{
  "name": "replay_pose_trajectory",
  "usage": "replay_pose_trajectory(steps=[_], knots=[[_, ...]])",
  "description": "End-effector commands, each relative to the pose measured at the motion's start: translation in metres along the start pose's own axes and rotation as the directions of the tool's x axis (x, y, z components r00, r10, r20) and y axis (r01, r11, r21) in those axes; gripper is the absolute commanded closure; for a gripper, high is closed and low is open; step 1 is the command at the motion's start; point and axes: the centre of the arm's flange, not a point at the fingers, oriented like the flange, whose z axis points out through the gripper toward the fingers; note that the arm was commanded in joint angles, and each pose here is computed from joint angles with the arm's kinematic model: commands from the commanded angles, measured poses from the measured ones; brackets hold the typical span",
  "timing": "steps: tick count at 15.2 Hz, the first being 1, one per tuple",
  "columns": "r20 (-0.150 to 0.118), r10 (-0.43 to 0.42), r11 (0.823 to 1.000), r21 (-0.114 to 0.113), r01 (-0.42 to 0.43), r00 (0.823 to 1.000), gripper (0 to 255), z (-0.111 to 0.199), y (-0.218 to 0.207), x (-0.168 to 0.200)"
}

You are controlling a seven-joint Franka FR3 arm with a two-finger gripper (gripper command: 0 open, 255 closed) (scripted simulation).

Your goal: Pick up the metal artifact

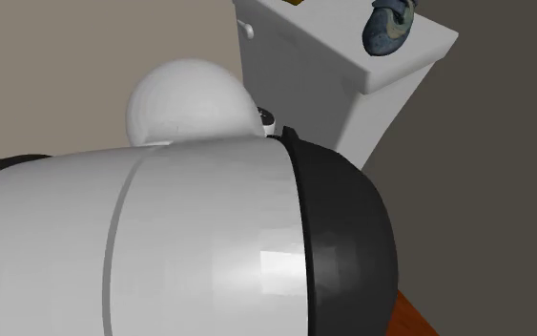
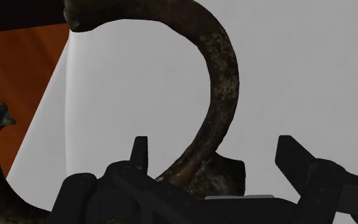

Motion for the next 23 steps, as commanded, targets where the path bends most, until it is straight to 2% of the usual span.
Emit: replay_pose_trajectory(steps=[1, 4, 5, 14, 23], knots=[[-0.001, 0.000, 1.000, 0.000, 0.000, 1.000, 0, 0.011, 0.003, 0.001], [-0.001, 0.000, 1.000, 0.000, 0.000, 1.000, 0, 0.019, 0.005, 0.002], [-0.001, 0.000, 1.000, 0.000, 0.000, 1.000, 255, 0.020, 0.004, 0.002], [-0.001, 0.000, 1.000, 0.000, 0.000, 1.000, 255, 0.019, 0.005, 0.002], [-0.001, 0.000, 1.000, 0.000, 0.000, 1.000, 255, -0.027, -0.006, -0.002]])
